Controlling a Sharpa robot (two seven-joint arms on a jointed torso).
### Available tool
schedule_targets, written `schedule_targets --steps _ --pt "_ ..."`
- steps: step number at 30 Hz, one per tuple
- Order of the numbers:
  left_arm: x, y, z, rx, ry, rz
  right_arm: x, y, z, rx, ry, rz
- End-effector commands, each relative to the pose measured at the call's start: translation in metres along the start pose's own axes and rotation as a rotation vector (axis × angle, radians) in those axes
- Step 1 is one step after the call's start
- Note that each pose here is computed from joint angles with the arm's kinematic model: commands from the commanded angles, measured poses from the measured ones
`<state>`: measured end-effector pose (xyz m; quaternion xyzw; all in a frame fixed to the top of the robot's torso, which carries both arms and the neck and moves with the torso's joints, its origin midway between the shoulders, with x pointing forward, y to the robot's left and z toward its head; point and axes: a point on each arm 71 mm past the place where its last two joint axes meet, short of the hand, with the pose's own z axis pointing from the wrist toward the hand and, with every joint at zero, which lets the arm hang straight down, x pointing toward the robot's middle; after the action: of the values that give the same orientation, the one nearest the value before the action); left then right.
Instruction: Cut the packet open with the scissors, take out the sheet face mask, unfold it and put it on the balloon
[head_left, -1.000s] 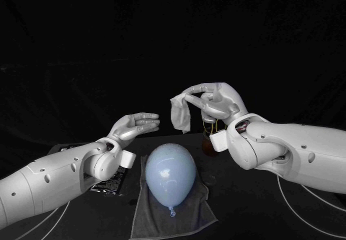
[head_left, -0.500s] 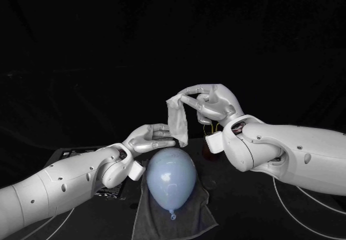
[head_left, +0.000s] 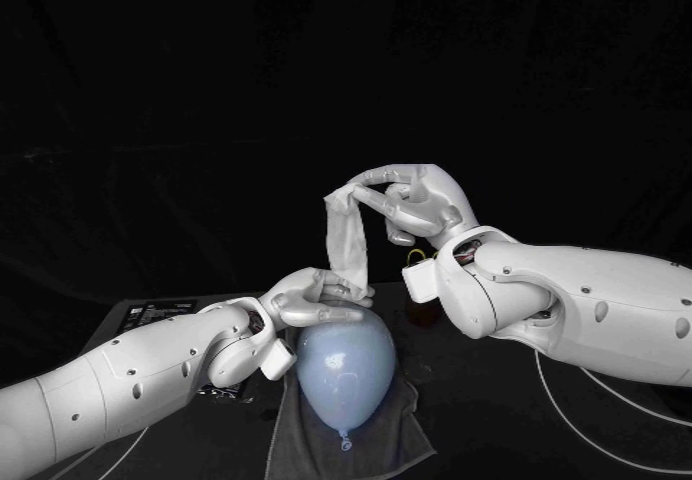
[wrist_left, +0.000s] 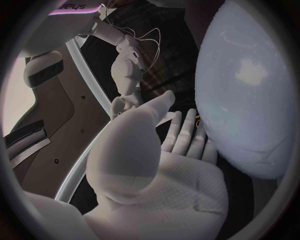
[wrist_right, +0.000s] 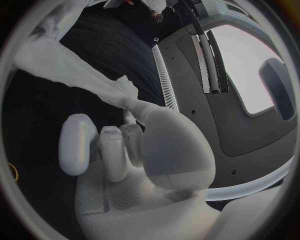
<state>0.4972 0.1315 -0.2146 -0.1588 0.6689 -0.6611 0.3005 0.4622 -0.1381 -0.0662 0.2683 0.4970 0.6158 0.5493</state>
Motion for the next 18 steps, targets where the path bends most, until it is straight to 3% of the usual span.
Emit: schedule_targets --steps 1,18 --pt "0.0051 0.0 0.0016 0.006 0.043 -0.015 0.0023 0.0017 0.0012 -0.017 0.014 0.009" --pt "-0.0037 -0.0023 -0.001 0.045 -0.062 -0.115 0.0 0.0004 0.0025 -0.015 0.007 0.004"
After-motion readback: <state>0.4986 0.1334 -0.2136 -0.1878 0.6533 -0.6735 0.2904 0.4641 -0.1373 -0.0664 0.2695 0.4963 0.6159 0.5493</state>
